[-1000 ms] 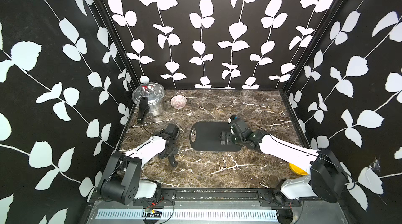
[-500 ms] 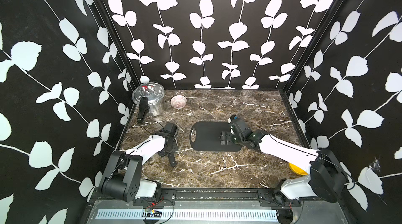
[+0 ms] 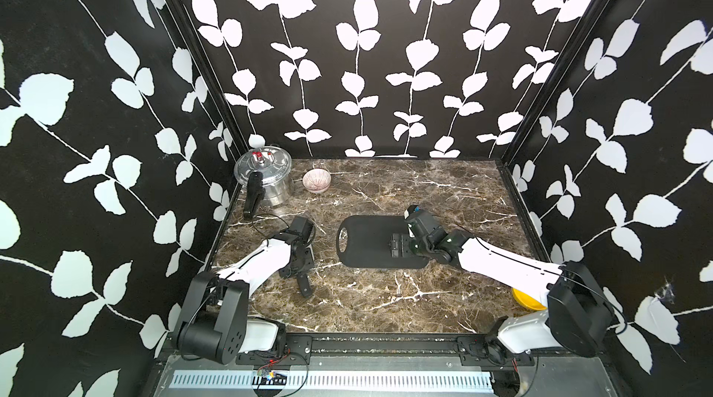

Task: Align the knife with the edge of the cutting board
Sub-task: Pick up the knife at the center of the board, then place the knife at the center of the board.

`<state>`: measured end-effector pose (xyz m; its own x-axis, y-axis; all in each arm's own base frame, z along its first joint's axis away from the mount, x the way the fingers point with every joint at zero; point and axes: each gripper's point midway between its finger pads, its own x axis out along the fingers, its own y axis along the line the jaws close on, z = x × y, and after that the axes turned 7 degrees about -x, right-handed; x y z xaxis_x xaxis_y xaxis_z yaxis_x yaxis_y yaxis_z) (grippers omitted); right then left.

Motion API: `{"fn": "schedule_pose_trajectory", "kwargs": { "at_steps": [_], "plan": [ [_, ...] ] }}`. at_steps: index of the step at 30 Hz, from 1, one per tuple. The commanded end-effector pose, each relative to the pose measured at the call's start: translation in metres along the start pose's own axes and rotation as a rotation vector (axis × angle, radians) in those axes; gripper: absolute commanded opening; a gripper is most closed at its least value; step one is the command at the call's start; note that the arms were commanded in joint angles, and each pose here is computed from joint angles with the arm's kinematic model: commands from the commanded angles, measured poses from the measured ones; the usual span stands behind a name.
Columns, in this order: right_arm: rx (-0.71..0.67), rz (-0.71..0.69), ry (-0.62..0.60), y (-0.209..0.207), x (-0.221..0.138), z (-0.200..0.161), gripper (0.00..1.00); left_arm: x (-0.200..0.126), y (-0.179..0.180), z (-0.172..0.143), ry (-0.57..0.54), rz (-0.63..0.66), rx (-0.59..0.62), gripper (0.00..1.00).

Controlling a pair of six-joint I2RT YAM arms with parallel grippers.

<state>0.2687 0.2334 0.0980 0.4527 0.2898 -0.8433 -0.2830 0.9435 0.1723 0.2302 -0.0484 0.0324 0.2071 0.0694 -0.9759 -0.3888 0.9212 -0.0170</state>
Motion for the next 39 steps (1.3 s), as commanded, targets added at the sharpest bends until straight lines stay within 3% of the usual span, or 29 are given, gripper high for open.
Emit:
{"fn": "schedule_pose_trajectory", "kwargs": {
  "at_steps": [1,17,25,34,39],
  "plan": [
    [0.005,0.023,-0.043,0.01,-0.004,0.014,0.99,-0.018,-0.006,0.005,-0.024,-0.026,0.005,0.23],
    [0.034,-0.027,-0.063,-0.008,-0.012,0.003,0.99,-0.046,-0.061,0.003,-0.077,-0.111,0.059,0.23],
    [0.041,-0.031,-0.065,-0.011,-0.014,0.001,1.0,-0.029,-0.061,-0.007,-0.045,-0.111,0.07,0.23],
    [0.04,-0.029,-0.069,-0.01,-0.015,0.003,1.0,0.007,-0.06,-0.028,0.073,-0.06,0.135,0.26],
    [0.04,-0.034,-0.071,-0.012,-0.017,0.002,0.99,0.013,-0.06,-0.032,0.113,-0.034,0.193,0.32]
  ]
}}
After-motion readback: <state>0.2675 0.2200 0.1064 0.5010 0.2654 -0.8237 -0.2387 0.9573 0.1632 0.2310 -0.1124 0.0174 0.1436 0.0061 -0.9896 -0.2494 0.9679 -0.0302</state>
